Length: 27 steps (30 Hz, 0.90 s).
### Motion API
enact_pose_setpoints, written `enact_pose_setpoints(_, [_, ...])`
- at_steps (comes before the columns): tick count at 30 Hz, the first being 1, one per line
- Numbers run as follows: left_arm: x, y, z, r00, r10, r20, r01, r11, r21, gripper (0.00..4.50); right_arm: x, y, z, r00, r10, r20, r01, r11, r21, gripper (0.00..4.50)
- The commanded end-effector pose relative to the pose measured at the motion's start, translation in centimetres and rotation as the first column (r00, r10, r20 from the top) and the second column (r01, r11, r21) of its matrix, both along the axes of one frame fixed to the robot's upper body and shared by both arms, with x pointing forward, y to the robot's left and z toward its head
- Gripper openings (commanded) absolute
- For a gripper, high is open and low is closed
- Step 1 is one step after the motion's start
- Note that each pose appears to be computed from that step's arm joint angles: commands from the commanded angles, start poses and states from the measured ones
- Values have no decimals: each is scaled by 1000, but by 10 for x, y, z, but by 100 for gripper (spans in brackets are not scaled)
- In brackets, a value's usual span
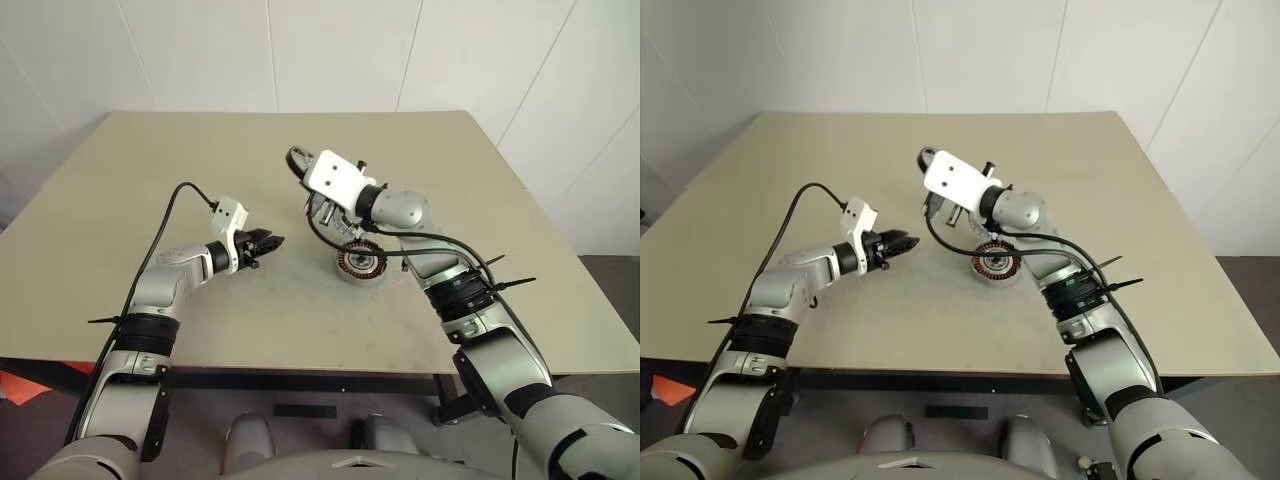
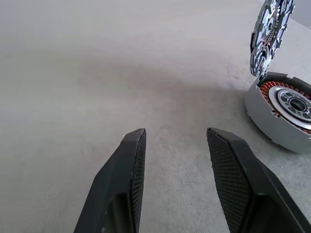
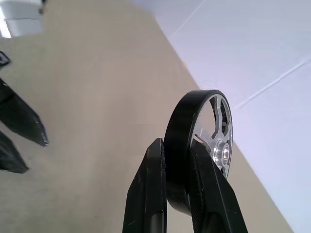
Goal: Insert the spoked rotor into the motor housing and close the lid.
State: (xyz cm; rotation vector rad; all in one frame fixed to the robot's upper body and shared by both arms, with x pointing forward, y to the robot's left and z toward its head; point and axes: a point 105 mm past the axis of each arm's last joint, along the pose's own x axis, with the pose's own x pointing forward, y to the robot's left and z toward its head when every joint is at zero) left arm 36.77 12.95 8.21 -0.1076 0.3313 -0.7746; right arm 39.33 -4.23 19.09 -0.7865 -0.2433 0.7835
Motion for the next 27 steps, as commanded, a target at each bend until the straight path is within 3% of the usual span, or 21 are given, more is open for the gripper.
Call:
enact_pose_setpoints(1, [4, -2, 13, 999, -10, 49, 11, 1000, -12, 212, 2, -23, 34, 990, -68, 123, 71, 997, -18, 28])
enact_pose_setpoints(7, [5, -4, 13, 999, -10, 38, 12, 999, -38, 212, -6, -71, 40, 975, -166, 145, 192, 963, -188, 28])
enact_pose_setpoints(12, [5, -6, 11, 999, -18, 33, 19, 999, -37, 212, -38, -81, 22, 993, -109, 46, 118, 939, -323, 28])
enact_pose_setpoints(19, [3, -6, 8, 999, -33, 20, 34, 999, -32, 212, -83, -77, 29, 998, -8, -69, -12, 959, -283, 28])
enact_pose_setpoints(27, [4, -8, 7, 999, -53, 13, 53, 998, -24, 212, -103, -64, -3, 972, 26, -232, -83, 968, -238, 28])
